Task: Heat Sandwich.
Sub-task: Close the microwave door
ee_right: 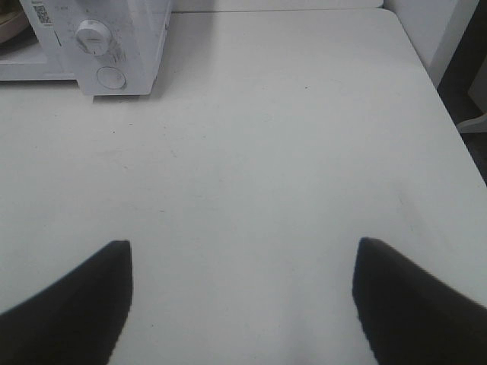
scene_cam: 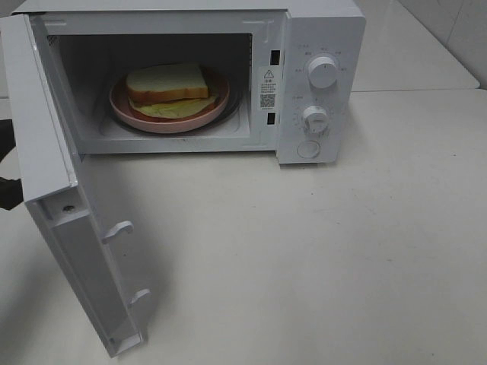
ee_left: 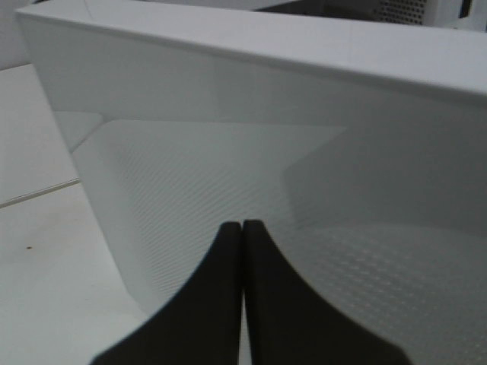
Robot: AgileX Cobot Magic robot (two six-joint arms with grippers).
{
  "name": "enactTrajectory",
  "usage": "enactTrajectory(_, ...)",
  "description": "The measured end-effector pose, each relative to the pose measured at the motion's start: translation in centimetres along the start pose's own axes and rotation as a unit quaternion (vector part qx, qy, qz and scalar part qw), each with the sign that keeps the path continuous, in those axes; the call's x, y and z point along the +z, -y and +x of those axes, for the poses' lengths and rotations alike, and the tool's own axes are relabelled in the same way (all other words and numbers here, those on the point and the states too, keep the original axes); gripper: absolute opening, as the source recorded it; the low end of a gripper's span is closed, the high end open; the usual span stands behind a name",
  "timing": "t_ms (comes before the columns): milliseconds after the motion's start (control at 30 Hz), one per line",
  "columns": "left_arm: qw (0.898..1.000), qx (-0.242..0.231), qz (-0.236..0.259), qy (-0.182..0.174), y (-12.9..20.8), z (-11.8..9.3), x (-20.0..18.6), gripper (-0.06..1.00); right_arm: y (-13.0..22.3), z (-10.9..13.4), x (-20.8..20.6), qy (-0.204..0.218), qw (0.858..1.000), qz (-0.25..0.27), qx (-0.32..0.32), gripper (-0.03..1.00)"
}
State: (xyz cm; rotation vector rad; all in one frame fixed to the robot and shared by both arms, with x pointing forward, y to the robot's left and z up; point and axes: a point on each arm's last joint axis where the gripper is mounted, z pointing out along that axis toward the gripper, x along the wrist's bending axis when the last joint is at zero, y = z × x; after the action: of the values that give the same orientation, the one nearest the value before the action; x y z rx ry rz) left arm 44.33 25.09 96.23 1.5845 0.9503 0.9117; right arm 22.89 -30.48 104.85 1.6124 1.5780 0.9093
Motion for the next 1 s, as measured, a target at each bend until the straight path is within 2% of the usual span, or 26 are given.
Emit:
enactTrajectory(33,1.0,-0.002,0.006,0.012,0.2,-0.5,0.5,0.0,0.0,0.0,0.0,0.0,1.0,0.0,0.0,0.77)
enactTrajectory(233,0.999,-0.01,0.011,0.035,0.2,-1.6,1.9,0.0,0.0,0.0,0.0,0.0,1.0,0.0,0.0,0.77)
enactTrajectory(567,0.999,-0.043,0.009,0.022,-0.3,-3.9,4.3,0.0,0.0,0.0,0.0,0.0,1.0,0.0,0.0,0.77)
enactTrajectory(767,0.999,-0.04,0.009,0.016,-0.6,-5.3,5.8,0.0,0.0,0.0,0.0,0.0,1.0,0.0,0.0,0.77)
enactTrajectory(1000,0.999,-0.039,0.008,0.022,-0.9,-8.0,8.0,0.0,0.0,0.0,0.0,0.0,1.0,0.0,0.0,0.77)
